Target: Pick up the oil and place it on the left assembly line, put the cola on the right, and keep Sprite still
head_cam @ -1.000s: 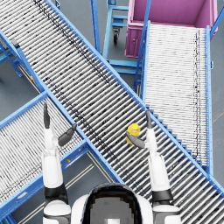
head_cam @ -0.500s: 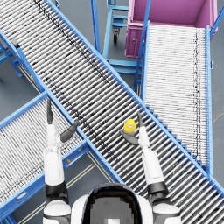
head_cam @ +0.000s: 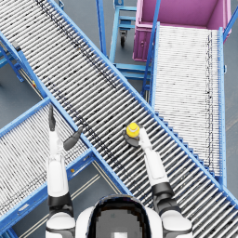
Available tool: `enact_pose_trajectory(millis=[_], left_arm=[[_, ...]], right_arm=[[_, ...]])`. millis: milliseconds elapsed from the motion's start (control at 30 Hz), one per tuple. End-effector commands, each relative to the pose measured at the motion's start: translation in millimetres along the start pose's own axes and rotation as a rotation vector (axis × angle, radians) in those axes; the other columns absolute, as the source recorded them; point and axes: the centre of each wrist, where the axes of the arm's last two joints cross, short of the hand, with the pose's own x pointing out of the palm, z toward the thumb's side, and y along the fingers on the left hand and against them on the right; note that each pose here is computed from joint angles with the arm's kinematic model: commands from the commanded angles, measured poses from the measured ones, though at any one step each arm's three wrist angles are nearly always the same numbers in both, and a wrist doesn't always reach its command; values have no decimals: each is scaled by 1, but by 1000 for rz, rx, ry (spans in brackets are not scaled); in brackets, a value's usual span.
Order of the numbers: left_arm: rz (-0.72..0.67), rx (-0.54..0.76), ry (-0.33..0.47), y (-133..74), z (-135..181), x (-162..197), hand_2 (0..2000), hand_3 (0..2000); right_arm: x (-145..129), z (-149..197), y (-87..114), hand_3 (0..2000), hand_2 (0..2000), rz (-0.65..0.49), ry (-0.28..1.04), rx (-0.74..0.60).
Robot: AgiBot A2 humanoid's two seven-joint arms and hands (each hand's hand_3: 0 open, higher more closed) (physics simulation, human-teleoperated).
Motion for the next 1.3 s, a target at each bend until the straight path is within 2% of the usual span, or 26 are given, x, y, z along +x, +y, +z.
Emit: enact_pose_trajectory(millis=[33, 133, 167, 200, 233, 300, 333, 367, 500, 733, 833, 1133, 1300], left_arm=[[-12, 6, -4, 1, 1, 3, 0, 0], [-35, -7, -13, -1, -1, 10, 0, 0], [-42, -11, -16, -1, -3, 12, 0, 0], [-46, -14, -18, -2, -3, 13, 0, 0], [-52, -11, -20, -3, -2, 15, 0, 0], [-56, 4, -24, -3, 2, 17, 0, 0], [-58, 10, -26, -1, 3, 18, 0, 0], [-64, 13, -29, -2, 4, 19, 0, 0], [-177, 11, -61, -16, 8, 47, 0, 0], [-372, 18, -141, -35, 16, 97, 0, 0], [-393, 18, -165, -34, 17, 107, 0, 0], [-407, 20, -201, -32, 19, 120, 0, 0], [-438, 38, -207, -38, 26, 117, 0, 0]], right_arm=[[-3, 72, 12, 2000, 2000, 0, 2, -281], [-4, 136, 21, 2000, 2000, 25, 4, -520], [-4, 150, 22, 2000, 2000, 39, 6, -565], [-6, 160, 23, 2000, 2000, 94, 140, -578], [-6, 171, 23, 2000, 2000, 45, 32, -628], [-1, 187, 26, 2000, 2000, 87, 81, -677], [-1, 196, 29, 2000, 2000, 258, 493, -639], [8, 210, 32, 2000, 2000, 140, 151, -754], [33, 235, 44, 2000, 2000, 206, 157, -855], [53, 242, 62, 2000, 2000, 283, 169, -925], [67, 234, 71, 2000, 2000, 345, 186, -926], [81, 197, 83, 2000, 2000, 431, 211, -838], [76, 191, 78, 2000, 2000, 366, 184, -807]])
